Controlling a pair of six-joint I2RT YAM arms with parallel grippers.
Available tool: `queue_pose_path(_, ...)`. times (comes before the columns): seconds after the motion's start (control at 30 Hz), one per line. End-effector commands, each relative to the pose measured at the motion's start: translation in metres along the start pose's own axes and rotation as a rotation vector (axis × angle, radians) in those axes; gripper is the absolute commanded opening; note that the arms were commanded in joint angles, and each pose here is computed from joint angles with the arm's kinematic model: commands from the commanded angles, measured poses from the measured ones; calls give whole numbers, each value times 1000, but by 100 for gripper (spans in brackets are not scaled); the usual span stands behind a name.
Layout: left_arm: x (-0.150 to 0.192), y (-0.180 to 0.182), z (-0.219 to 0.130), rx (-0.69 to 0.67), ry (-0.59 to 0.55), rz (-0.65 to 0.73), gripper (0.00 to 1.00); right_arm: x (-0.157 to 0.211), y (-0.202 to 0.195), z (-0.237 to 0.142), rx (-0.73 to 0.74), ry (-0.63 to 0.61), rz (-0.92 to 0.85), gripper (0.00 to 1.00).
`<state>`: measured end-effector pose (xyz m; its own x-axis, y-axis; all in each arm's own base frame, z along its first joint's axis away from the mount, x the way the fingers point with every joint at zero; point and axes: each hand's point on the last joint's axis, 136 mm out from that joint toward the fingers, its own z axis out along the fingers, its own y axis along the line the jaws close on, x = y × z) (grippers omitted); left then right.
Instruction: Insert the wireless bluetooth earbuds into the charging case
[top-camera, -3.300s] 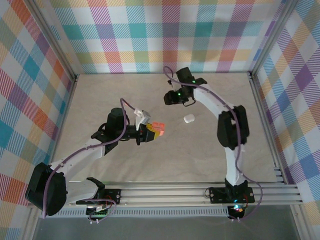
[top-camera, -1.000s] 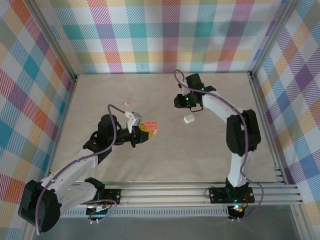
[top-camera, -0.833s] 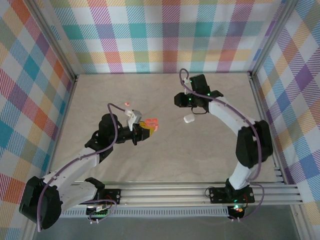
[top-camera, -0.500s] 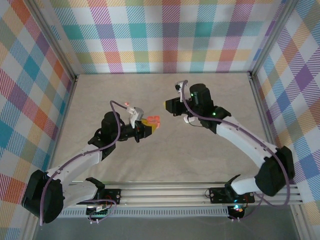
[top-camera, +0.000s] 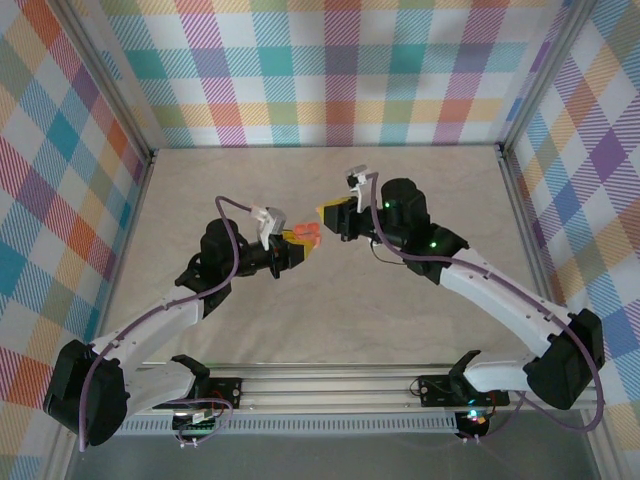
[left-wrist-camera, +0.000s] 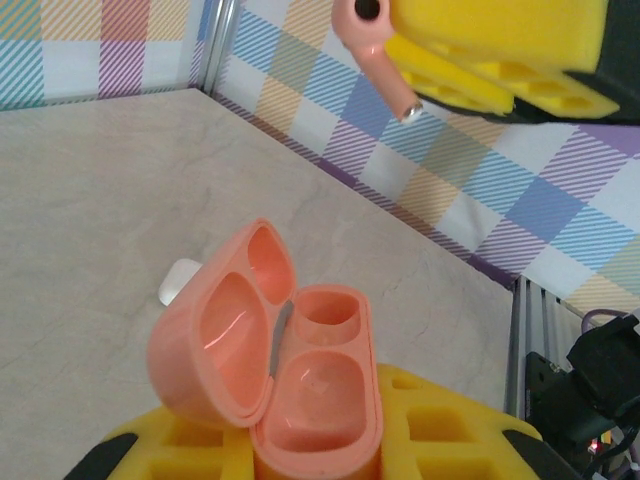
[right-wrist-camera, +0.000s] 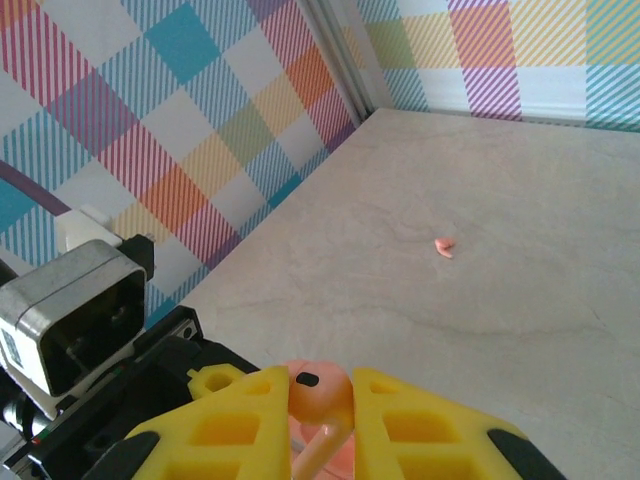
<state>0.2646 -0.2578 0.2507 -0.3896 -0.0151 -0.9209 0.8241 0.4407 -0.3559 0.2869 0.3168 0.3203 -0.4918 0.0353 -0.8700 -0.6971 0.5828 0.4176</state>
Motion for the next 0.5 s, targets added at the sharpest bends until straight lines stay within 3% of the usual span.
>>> queue_pose_path(0.0,-28,-11,2,30,-65,43,0,1,1,5,7,-9,-15,18)
queue_pose_path(0.47,-36,-17,0,51,-84,46,0,15,17,8,-36,11,-153,16)
